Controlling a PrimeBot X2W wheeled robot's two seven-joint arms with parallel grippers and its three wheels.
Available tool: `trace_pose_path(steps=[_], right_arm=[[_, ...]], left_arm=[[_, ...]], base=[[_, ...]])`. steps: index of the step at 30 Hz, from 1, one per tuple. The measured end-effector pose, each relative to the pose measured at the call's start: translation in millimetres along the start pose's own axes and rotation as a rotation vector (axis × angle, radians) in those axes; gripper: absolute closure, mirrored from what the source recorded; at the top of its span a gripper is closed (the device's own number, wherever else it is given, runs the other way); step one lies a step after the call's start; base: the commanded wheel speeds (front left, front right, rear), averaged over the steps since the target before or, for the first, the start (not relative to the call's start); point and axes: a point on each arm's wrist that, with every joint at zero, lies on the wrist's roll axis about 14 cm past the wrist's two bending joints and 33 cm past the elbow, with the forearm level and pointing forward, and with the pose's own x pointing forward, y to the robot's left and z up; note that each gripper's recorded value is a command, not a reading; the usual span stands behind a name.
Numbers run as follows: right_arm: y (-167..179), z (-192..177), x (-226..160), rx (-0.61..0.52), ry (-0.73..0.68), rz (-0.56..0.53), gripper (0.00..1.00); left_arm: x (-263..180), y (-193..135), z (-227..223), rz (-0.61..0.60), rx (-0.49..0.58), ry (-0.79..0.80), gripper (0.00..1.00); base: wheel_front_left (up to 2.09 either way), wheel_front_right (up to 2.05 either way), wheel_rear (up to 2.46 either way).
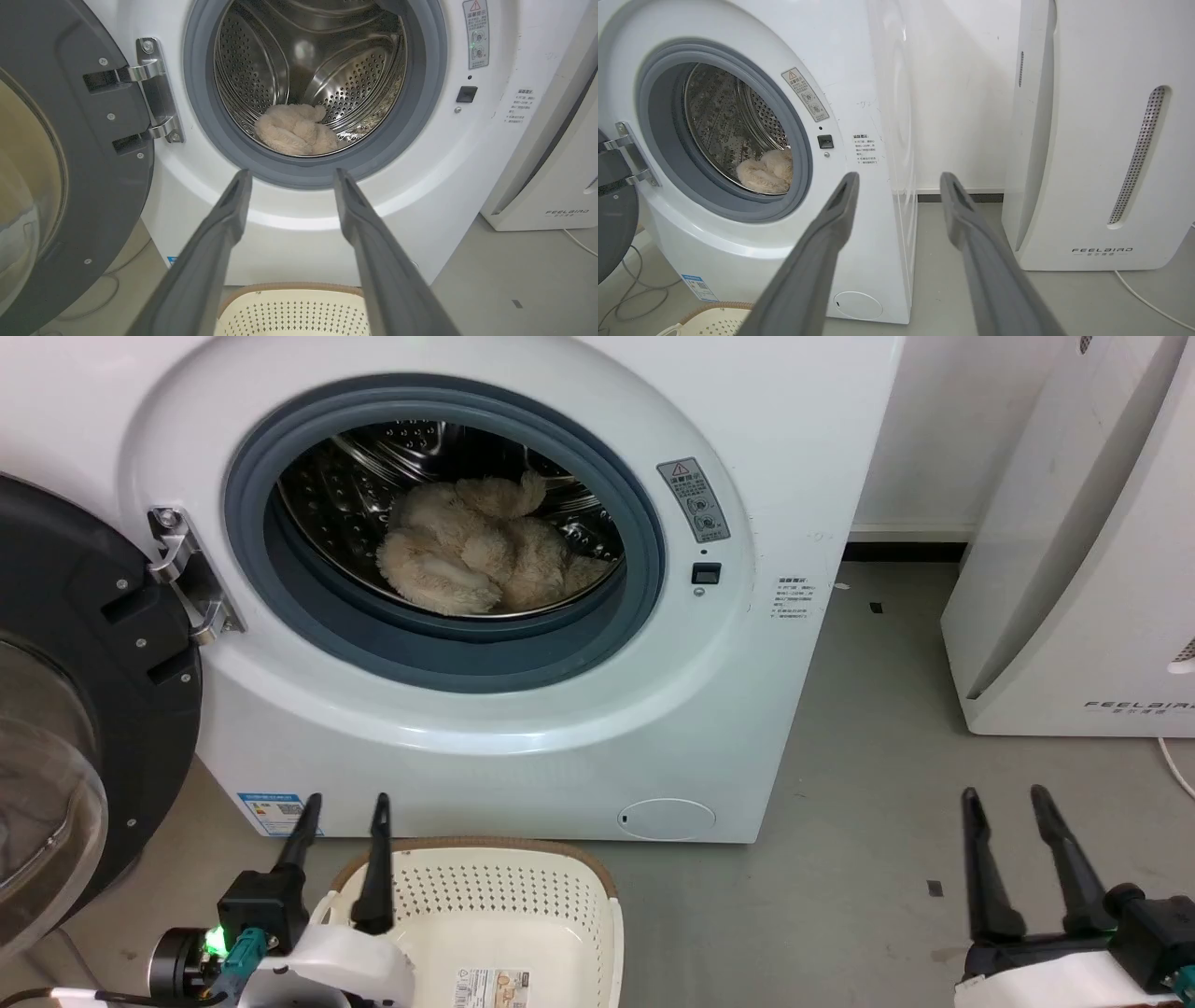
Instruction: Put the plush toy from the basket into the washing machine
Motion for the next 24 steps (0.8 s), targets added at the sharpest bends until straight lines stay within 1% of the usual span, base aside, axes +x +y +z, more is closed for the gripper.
trace_pose_path(steps=[24], right_arm=[[2.1,-3.9,-0.9,-0.011,0.034,0.007,1.0]], left_arm=[[2.7,-3.7,6.2,-0.008,0.002,0.001,1.0]], base=[[0.0,0.0,0.0]])
